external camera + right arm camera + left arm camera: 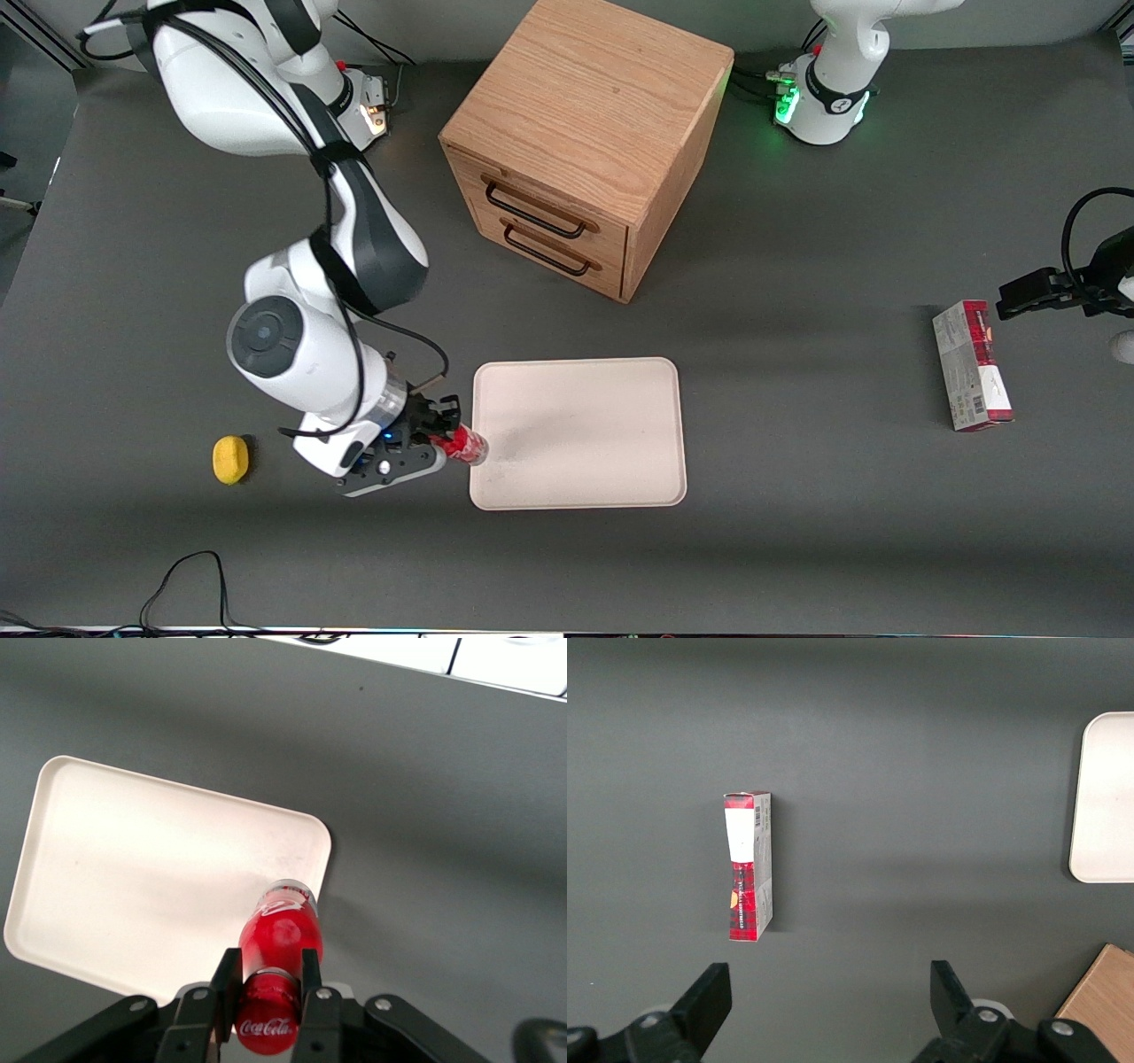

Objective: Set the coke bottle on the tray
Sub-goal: 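Lift the bottle and carry it over the white tray's edge, then lower the bottle onto the tray and open the right gripper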

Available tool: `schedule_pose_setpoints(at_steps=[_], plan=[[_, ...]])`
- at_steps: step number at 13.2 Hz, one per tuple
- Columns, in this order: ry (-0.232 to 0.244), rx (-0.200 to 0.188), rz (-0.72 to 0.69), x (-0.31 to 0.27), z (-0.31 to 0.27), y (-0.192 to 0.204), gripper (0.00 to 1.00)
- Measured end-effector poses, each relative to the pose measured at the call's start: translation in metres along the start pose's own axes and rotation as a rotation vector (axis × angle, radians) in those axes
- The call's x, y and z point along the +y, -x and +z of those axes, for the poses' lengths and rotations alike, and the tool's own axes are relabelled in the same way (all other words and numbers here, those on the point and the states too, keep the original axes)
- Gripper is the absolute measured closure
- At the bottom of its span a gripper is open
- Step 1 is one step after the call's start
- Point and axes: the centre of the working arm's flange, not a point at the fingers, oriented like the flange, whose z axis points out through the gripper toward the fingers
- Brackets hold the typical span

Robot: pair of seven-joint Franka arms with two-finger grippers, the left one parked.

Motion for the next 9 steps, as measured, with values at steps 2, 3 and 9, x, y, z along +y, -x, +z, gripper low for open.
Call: schedule_pose_setpoints(at_steps=[2,3,9], plan=[[-0.001,0.007,-0.004,-0.005,0.015,-0.001,0.69],[-0.002,0.015,-0.004,-0.006,0.022,-0.002,0.69],[-0.003,0.050,0.002,-0.002,0.058,-0.007,0.69]])
